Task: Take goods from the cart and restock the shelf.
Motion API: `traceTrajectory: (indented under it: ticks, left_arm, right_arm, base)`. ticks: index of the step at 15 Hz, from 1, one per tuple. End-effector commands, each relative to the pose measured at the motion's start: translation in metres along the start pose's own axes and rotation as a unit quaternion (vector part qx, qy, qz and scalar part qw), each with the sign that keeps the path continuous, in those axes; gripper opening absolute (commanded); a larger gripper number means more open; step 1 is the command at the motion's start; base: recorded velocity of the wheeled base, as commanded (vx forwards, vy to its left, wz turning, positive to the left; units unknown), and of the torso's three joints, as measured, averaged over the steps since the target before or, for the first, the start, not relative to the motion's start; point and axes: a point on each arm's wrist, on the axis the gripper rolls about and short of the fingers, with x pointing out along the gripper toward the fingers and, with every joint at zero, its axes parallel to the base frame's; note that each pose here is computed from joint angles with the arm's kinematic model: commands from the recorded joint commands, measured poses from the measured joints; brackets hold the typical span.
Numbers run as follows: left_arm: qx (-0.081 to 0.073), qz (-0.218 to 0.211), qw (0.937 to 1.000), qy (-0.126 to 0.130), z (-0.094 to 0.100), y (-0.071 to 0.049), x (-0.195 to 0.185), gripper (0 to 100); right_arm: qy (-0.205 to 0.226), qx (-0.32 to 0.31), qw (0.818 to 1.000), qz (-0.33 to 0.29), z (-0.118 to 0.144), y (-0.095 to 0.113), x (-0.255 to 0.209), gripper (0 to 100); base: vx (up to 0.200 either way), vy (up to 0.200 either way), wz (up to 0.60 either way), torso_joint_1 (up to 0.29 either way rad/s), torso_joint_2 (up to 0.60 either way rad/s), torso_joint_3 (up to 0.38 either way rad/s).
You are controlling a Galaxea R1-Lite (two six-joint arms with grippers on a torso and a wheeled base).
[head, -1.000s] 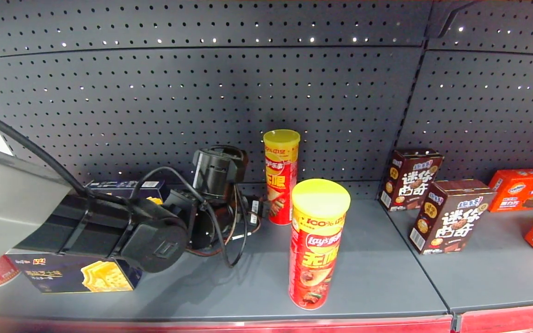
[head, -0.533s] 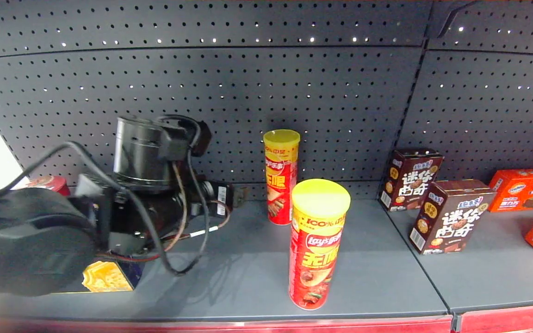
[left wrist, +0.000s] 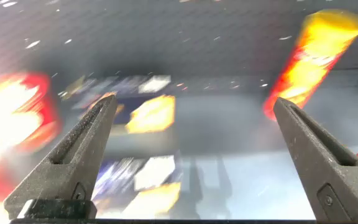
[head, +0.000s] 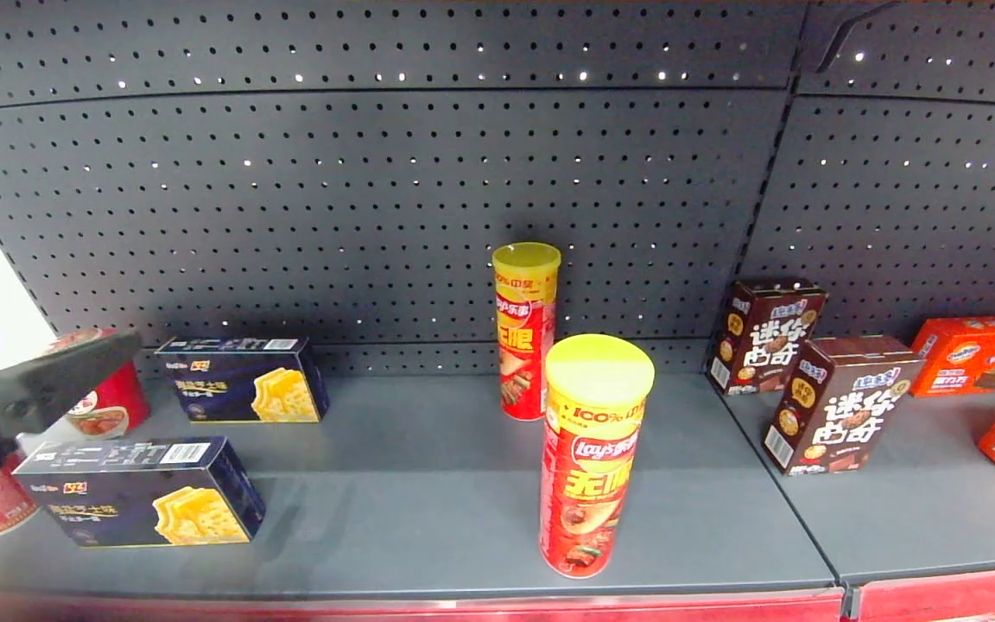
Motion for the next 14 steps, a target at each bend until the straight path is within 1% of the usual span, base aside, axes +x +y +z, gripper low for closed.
traceTrajectory:
  ticks: [1,2,3,4,5,7,8,9,10,11,12,13,14]
  left_arm:
    - [-0.02,0.072,0.9957,-0.055,-0.068,0.031,-0.071,100]
    - [-0.033,0.093,0.9933,-0.06,-0.077,0.033,-0.074,100]
    - [-0.039,0.102,0.9925,-0.055,-0.083,0.033,-0.073,100]
    - [-0.054,0.125,0.9897,-0.043,-0.097,0.036,-0.072,100]
    - [-0.054,0.131,0.989,-0.043,-0.1,0.036,-0.071,100]
    - [-0.053,0.134,0.9886,-0.044,-0.115,0.037,-0.077,100]
    - [-0.053,0.131,0.9887,-0.05,-0.128,0.038,-0.083,100]
    - [-0.053,0.128,0.989,-0.05,-0.136,0.038,-0.086,100]
    - [-0.046,0.124,0.9899,-0.051,-0.146,0.039,-0.09,100]
    - [-0.026,0.122,0.9914,-0.041,-0.153,0.039,-0.092,100]
    - [0.005,0.123,0.9918,-0.032,-0.16,0.039,-0.093,100]
    - [0.035,0.127,0.9908,-0.028,-0.168,0.04,-0.096,100]
    - [0.043,0.13,0.9902,-0.029,-0.169,0.04,-0.097,100]
  right_arm:
    - [0.001,0.0,1.0,0.0,0.0,0.0,0.0,100]
    - [0.001,0.0,1.0,0.0,0.0,0.0,0.0,100]
    - [0.001,0.0,1.0,0.0,0.0,0.0,0.0,100]
    - [0.001,0.0,1.0,0.0,0.0,0.0,0.0,100]
    - [0.001,0.0,1.0,0.001,0.0,0.0,0.0,100]
    - [0.001,0.0,1.0,0.0,0.0,0.0,0.0,100]
    - [0.001,0.0,1.0,0.0,0.0,0.0,0.0,100]
    - [0.001,0.0,1.0,0.0,0.0,0.0,0.0,100]
    - [0.001,0.0,1.0,0.0,0.0,0.0,0.0,100]
    - [0.001,0.0,1.0,0.0,0.0,0.0,0.0,100]
    - [0.002,-0.002,1.0,0.009,0.0,0.0,0.0,100]
    - [0.007,-0.011,1.0,-0.006,0.003,0.001,-0.001,100]
    - [-0.002,-0.011,1.0,-0.019,0.014,0.0,-0.002,100]
  base:
    - [0.0,0.0,0.0,0.0,0.0,0.0]
    - [0.0,0.0,0.0,0.0,0.0,0.0]
    - [0.0,0.0,0.0,0.0,0.0,0.0]
    - [0.0,0.0,0.0,0.0,0.0,0.0]
    - [0.0,0.0,0.0,0.0,0.0,0.0]
    - [0.0,0.0,0.0,0.0,0.0,0.0]
    - [0.0,0.0,0.0,0.0,0.0,0.0]
    - [0.0,0.0,0.0,0.0,0.0,0.0]
    - [0.0,0.0,0.0,0.0,0.0,0.0]
    - [0.0,0.0,0.0,0.0,0.0,0.0]
    - [0.0,0.0,0.0,0.0,0.0,0.0]
    - [0.0,0.0,0.0,0.0,0.0,0.0]
    - [0.0,0.0,0.0,0.0,0.0,0.0]
